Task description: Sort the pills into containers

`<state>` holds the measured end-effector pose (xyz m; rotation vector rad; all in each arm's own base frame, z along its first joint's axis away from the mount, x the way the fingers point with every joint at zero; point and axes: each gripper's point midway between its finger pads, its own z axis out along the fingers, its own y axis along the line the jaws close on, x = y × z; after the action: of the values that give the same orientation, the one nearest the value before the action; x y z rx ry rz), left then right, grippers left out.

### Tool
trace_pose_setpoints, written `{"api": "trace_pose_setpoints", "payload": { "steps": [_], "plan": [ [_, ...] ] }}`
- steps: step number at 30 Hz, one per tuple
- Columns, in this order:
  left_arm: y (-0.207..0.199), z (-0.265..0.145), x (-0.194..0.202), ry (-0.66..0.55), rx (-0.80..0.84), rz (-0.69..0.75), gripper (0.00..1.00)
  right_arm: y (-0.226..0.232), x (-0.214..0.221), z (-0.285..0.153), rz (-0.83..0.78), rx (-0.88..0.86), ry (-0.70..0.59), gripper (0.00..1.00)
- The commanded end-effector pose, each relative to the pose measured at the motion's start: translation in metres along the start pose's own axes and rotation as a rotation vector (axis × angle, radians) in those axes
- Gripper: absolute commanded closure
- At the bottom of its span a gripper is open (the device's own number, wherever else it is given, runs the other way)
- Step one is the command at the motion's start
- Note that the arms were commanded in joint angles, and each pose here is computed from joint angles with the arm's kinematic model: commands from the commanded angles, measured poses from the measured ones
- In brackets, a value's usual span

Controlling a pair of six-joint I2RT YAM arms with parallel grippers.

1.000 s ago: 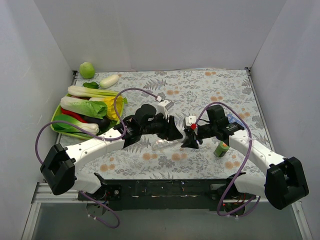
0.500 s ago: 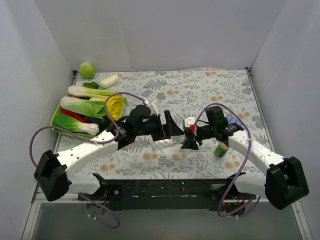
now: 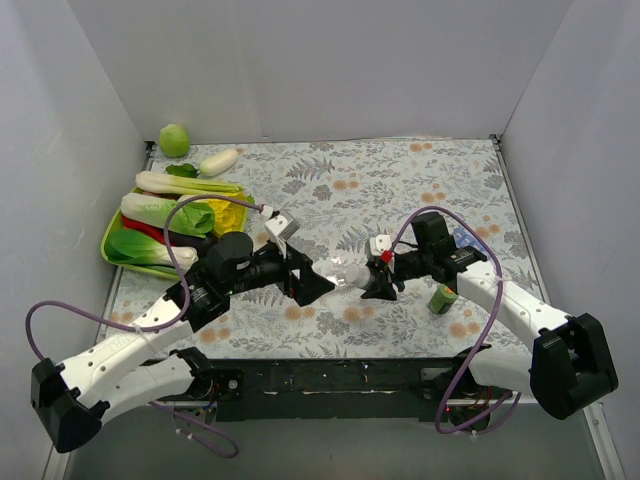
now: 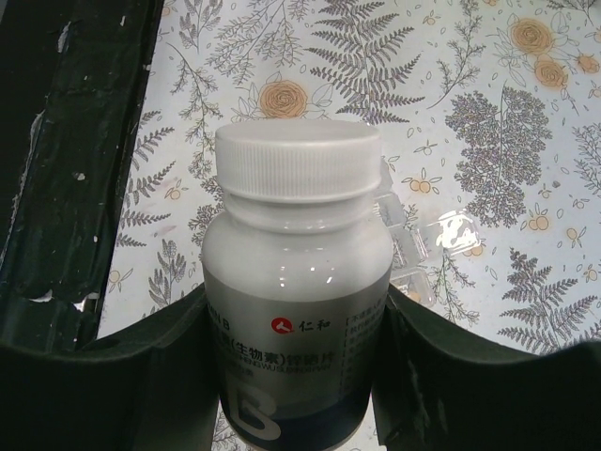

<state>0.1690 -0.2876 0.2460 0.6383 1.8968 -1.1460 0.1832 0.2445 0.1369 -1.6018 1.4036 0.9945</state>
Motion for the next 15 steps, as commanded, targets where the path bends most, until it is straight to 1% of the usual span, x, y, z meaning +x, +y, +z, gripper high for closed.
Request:
{"api": "trace_pose_setpoints", "payload": {
  "steps": [1, 2, 3, 5, 6, 9, 10, 13, 14, 15],
  "plan": [
    [0.001, -0.014, -0.033, -0.179, 0.002, 0.319, 0.02, 0.005, -0.012, -0.001, -0.039, -0.028, -0.041, 0.96],
    [0.000, -0.015, -0.033, -0.188, 0.018, 0.368, 0.02, 0.006, -0.013, -0.002, -0.041, -0.030, -0.044, 0.96],
    [-0.008, -0.017, -0.038, -0.218, 0.061, 0.467, 0.02, 0.006, -0.012, -0.002, -0.039, -0.030, -0.043, 0.96],
    [-0.010, -0.016, -0.029, -0.202, 0.109, 0.575, 0.02, 0.007, -0.013, -0.002, -0.042, -0.033, -0.047, 0.96],
    [-0.014, -0.015, -0.027, -0.209, 0.145, 0.667, 0.02, 0.007, -0.013, -0.001, -0.040, -0.037, -0.049, 0.96],
    [-0.013, -0.008, -0.018, -0.180, 0.192, 0.763, 0.02, 0.008, -0.013, -0.001, -0.039, -0.044, -0.053, 0.96],
    [-0.012, -0.002, -0.012, -0.154, 0.216, 0.785, 0.02, 0.008, -0.013, 0.000, -0.038, -0.047, -0.053, 0.96],
    [-0.015, 0.009, -0.009, -0.122, 0.270, 0.811, 0.02, 0.008, -0.013, 0.000, -0.038, -0.047, -0.052, 0.96],
    [-0.010, 0.018, -0.003, -0.091, 0.278, 0.797, 0.02, 0.008, -0.014, -0.001, -0.041, -0.047, -0.054, 0.96],
    [-0.011, 0.021, -0.004, -0.091, 0.287, 0.799, 0.02, 0.009, -0.013, 0.000, -0.041, -0.048, -0.054, 0.96]
  ]
}}
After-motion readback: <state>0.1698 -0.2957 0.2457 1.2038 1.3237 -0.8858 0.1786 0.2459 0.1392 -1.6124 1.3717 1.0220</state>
